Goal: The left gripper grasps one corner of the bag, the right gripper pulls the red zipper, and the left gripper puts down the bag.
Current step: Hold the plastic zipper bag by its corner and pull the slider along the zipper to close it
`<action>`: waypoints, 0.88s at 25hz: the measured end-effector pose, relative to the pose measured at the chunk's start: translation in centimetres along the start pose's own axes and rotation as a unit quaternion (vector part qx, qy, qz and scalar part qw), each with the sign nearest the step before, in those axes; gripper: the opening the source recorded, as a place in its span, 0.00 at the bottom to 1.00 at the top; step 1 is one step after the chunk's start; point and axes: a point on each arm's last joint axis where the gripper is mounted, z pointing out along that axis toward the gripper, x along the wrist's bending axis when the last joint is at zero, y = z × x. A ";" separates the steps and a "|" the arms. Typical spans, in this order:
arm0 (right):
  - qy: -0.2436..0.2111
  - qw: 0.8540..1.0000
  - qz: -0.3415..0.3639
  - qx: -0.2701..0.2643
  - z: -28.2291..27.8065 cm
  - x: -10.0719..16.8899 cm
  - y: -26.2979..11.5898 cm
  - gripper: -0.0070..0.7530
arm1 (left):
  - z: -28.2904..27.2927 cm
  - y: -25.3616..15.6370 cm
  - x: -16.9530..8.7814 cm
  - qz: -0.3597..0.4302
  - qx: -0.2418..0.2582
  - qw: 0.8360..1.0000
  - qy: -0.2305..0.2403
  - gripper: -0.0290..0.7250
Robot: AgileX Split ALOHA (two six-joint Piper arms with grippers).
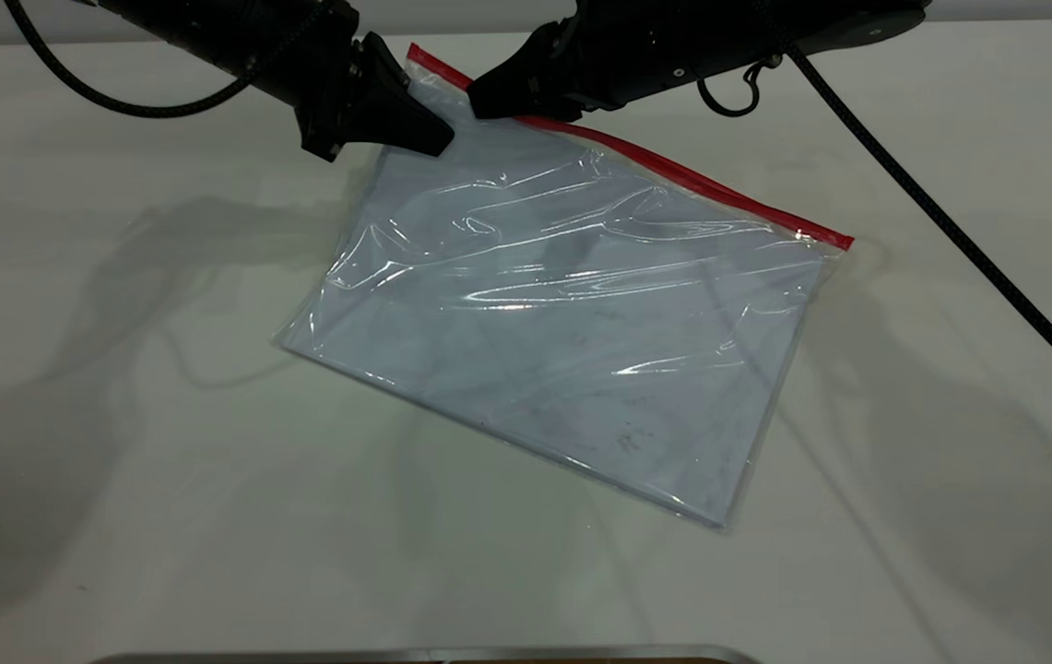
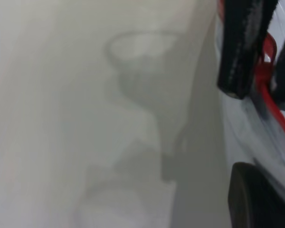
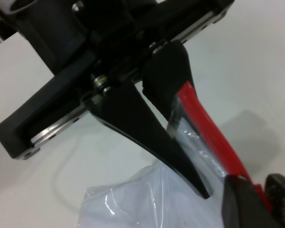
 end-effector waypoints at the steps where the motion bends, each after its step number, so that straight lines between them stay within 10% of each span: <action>1: 0.000 1.000 -0.004 -0.001 0.0 0.0 0.0 0.09 | 0.0 0.0 0.0 -0.001 -0.001 1.000 0.001 0.11; 22: -0.003 1.000 -0.015 -0.012 -2.5 -2.4 0.0 0.06 | -2.2 1.0 1.0 -0.049 -0.099 0.994 0.018 0.11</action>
